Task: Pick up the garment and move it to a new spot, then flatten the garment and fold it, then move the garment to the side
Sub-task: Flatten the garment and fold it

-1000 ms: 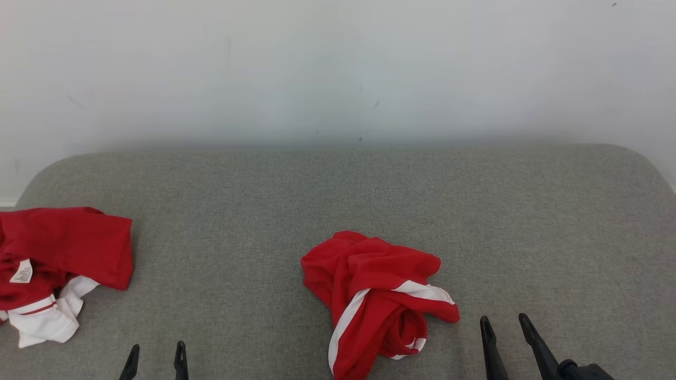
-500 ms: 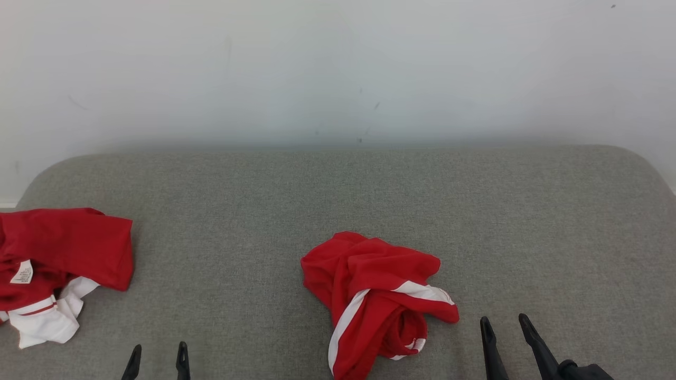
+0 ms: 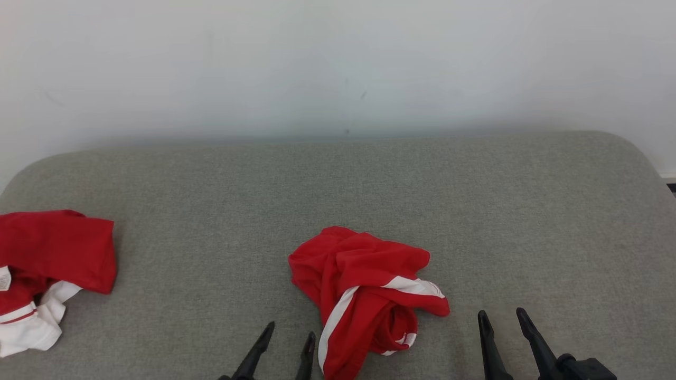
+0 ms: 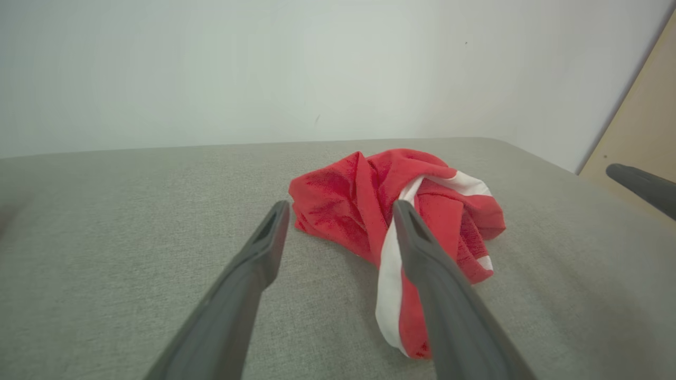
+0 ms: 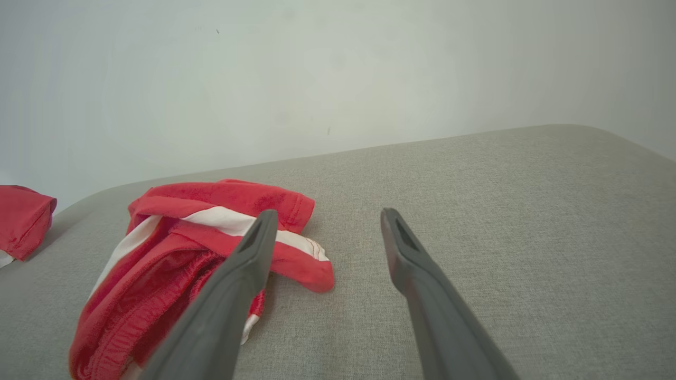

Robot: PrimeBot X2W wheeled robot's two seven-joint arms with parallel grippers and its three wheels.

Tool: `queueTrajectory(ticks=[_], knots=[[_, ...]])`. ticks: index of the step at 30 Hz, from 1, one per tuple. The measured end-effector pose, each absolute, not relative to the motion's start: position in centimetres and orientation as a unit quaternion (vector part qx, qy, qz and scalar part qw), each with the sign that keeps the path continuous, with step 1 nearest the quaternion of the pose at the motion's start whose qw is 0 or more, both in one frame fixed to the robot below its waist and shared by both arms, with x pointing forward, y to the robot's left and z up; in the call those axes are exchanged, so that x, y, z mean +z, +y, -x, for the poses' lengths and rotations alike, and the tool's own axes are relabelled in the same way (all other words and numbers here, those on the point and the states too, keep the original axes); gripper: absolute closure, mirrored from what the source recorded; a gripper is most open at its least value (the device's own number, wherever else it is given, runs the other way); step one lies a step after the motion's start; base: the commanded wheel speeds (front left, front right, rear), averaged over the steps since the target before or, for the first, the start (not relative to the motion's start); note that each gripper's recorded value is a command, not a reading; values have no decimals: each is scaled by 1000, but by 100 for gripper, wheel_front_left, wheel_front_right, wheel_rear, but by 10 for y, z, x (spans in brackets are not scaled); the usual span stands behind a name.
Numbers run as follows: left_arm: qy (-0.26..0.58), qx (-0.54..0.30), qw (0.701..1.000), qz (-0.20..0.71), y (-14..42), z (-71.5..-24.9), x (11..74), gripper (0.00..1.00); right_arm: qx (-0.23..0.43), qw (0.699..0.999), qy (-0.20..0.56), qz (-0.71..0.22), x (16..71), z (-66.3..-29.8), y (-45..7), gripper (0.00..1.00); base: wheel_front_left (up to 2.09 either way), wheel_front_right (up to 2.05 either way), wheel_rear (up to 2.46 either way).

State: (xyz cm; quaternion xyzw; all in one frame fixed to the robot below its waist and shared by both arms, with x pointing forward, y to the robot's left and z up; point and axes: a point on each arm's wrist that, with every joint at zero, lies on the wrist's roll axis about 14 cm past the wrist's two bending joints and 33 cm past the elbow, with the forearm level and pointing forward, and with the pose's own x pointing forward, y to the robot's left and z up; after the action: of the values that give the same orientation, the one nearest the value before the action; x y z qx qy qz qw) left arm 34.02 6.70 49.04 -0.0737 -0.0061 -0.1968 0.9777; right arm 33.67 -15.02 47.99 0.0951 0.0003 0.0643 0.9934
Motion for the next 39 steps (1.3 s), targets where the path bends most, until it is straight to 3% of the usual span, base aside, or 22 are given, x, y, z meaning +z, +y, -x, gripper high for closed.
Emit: queueTrajectory(ticks=[7,15,16,17,18,24,32,35,39], knots=[[43,-285,955,76,12,-337,466,0,33,995,6,-96,475,-333,-169,0,0,0,0],[117,-310,942,59,-2,-345,421,0,1,996,11,-94,471,-332,-188,0,0,0,0],[122,-308,942,62,-2,-347,419,16,-2,996,13,-94,470,-331,-190,0,0,0,0],[123,-304,942,68,-1,-351,419,84,-4,995,15,-94,468,-331,-191,0,0,0,0],[123,-304,942,67,-2,-354,419,100,-7,995,17,-93,467,-331,-193,0,0,0,0],[98,-269,955,78,17,-376,434,100,-4,995,19,-96,466,-335,-191,0,0,0,0],[-13,-204,978,37,81,-402,496,100,27,993,19,-110,466,-346,-172,0,0,0,0],[-39,-189,981,14,102,-395,512,100,47,992,23,-115,465,-348,-158,0,0,0,0],[-8,-189,982,15,106,-373,491,100,61,991,24,-118,465,-348,-149,0,0,0,0]])
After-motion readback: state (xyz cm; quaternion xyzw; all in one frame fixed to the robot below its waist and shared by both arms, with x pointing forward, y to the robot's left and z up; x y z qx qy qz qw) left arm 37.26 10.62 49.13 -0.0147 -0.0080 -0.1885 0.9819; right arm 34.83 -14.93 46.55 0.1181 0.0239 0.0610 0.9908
